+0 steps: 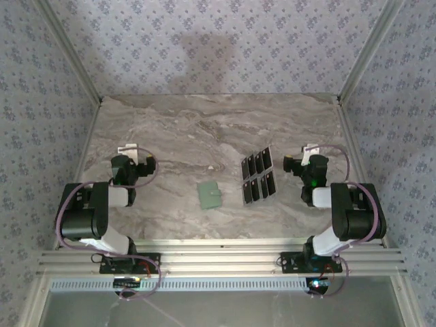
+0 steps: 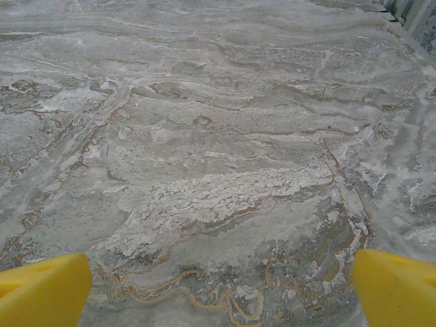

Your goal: Put the credit cards into the card holder

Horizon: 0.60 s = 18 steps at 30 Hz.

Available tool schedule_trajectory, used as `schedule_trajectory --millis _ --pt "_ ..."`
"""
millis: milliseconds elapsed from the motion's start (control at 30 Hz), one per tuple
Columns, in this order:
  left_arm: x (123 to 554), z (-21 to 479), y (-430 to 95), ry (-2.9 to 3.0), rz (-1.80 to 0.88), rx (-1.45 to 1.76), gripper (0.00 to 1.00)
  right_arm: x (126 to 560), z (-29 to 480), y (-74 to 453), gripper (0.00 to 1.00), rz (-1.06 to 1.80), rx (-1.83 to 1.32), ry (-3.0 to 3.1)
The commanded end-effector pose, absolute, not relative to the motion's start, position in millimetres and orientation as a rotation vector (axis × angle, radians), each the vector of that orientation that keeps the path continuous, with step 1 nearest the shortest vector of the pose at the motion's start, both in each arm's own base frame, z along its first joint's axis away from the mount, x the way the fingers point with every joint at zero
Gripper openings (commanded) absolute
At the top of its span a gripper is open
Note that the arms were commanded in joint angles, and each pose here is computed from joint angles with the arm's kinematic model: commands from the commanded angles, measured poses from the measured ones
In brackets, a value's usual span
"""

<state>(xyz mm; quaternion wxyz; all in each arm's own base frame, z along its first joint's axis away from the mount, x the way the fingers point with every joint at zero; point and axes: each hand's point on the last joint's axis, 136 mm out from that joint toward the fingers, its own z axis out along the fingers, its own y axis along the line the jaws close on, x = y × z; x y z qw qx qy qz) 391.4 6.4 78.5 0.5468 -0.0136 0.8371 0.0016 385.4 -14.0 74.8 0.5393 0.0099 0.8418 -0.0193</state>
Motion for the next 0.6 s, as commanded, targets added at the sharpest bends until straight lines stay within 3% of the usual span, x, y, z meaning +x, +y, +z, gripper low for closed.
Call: schedule_trajectory --millis 0,567 --pt "394.8 89.6 3.4 1.946 -0.002 -0.008 1.0 391.3 82.4 -15.8 1.0 -0.05 0.014 1.984" --pt "398.9 88.3 12.8 1.966 -0.023 -0.059 1.0 391.1 81.6 -16.6 1.0 -0.032 0.022 1.988"
